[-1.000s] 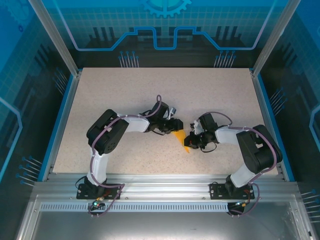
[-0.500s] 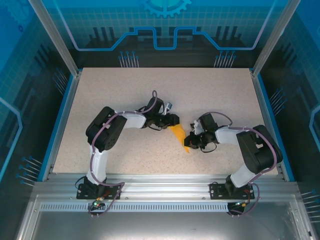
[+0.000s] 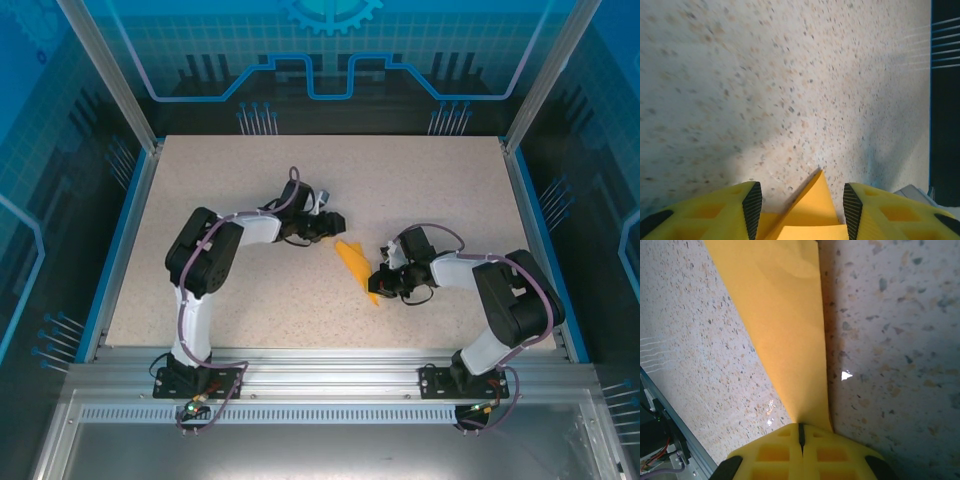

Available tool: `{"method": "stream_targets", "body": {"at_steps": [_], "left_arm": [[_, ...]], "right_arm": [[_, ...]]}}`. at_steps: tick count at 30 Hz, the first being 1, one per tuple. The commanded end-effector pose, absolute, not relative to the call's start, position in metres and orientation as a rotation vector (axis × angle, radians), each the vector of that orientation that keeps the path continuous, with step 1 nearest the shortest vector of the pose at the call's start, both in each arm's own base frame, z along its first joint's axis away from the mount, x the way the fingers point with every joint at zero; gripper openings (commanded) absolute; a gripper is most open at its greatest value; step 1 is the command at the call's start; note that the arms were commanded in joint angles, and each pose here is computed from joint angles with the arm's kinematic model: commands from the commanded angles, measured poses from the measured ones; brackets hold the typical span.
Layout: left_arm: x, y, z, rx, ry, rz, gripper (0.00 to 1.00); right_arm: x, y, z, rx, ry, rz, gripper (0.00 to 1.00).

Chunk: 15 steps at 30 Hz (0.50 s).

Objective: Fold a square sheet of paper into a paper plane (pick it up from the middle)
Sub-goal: Fold the wing for the fifth time at the center of the table.

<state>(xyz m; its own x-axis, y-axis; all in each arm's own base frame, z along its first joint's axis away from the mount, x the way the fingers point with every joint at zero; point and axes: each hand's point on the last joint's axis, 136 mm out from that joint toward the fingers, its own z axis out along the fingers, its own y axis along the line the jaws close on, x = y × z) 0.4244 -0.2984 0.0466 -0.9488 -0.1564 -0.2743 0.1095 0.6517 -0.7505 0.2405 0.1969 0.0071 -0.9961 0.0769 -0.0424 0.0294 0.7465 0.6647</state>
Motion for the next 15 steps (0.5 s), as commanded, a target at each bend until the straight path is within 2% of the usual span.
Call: {"method": "stream_targets", "body": {"at_steps": [1, 8, 15], "left_arm": [[0.43, -0.294, 0.093, 0.021, 2.498, -1.17, 0.51], [0.38, -0.319, 0.136, 0.069, 2.475, -1.245, 0.46], [0.337, -0.365, 0.109, 0.09, 2.558, -1.256, 0.4]], "right_arm": [[0.208, 0.178, -0.027, 0.139, 3.048, 0.939, 0.03], [0.214, 0.18, -0.023, 0.116, 3.024, 0.947, 0.04], [0.218, 0.181, -0.02, 0.113, 3.005, 0.955, 0.04]]}}
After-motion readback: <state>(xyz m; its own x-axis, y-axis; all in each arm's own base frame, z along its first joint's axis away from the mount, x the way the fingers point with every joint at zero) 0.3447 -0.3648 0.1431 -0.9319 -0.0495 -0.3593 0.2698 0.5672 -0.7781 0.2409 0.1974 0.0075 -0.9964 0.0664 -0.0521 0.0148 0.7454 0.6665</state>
